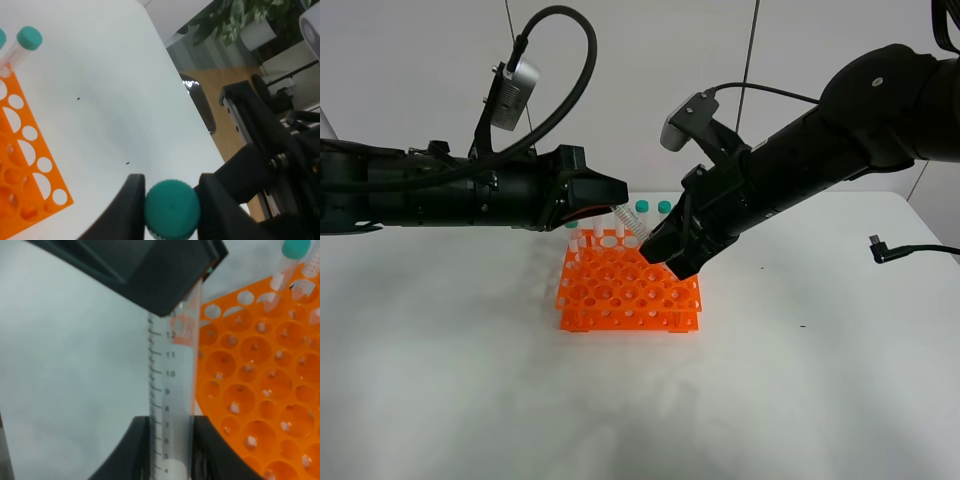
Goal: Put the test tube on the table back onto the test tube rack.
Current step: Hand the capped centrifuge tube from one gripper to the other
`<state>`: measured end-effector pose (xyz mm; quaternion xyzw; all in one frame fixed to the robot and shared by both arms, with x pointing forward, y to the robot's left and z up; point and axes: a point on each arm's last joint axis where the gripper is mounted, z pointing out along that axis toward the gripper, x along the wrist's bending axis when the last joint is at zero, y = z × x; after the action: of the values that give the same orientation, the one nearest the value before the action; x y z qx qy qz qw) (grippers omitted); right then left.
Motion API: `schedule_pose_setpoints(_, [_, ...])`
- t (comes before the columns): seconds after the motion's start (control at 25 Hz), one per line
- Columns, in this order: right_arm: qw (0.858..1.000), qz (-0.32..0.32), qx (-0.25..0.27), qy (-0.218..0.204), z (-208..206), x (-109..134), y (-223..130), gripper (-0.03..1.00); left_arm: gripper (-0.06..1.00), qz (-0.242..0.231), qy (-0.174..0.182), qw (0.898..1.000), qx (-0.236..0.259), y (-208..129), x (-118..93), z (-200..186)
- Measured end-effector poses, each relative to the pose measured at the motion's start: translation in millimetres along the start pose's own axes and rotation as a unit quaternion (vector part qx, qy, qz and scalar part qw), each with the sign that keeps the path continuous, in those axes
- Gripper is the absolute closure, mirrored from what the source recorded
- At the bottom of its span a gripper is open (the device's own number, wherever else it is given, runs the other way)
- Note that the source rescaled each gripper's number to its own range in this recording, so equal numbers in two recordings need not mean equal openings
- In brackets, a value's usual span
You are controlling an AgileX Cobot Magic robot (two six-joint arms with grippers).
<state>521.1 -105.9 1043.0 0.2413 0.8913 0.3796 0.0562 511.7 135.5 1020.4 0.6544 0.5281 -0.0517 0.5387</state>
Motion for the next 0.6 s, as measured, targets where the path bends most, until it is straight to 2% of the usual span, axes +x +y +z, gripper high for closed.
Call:
schedule_pose_setpoints(0.32, [1.0, 0.004, 0.0, -0.001, 0.0, -0.2, 0.1, 0.96, 0.93, 0.0, -0.003, 1.0, 0.001, -0.1, -0.5, 0.0])
schedule_pose_setpoints(0.36, [1.0, 0.005, -0.001, -0.002, 0.0, -0.3, 0.1, 0.92, 0.93, 0.0, -0.005, 1.0, 0.001, -0.3, -1.0, 0.0])
schedule_pose_setpoints(0.4, [1.0, 0.01, -0.002, -0.004, 0.0, -0.7, 0.3, 0.81, 0.93, 0.0, -0.008, 1.0, 0.002, -0.4, -1.5, 0.0])
schedule_pose_setpoints(0.52, [0.999, 0.033, -0.008, -0.013, -0.4, -2.2, 1.5, 0.23, 0.93, 0.0, -0.01, 1.0, 0.003, -0.5, -1.8, 0.0])
schedule_pose_setpoints(0.56, [0.999, 0.041, -0.01, -0.014, -1.1, -2.2, 1.9, 0.12, 0.93, 0.0, -0.01, 1.0, 0.003, -0.5, -1.8, 0.0])
schedule_pose_setpoints(0.6, [0.999, 0.049, -0.012, -0.016, -3.5, -1.5, 2.7, 0.06, 0.93, 0.0, -0.01, 1.0, 0.003, -0.5, -1.8, 0.0])
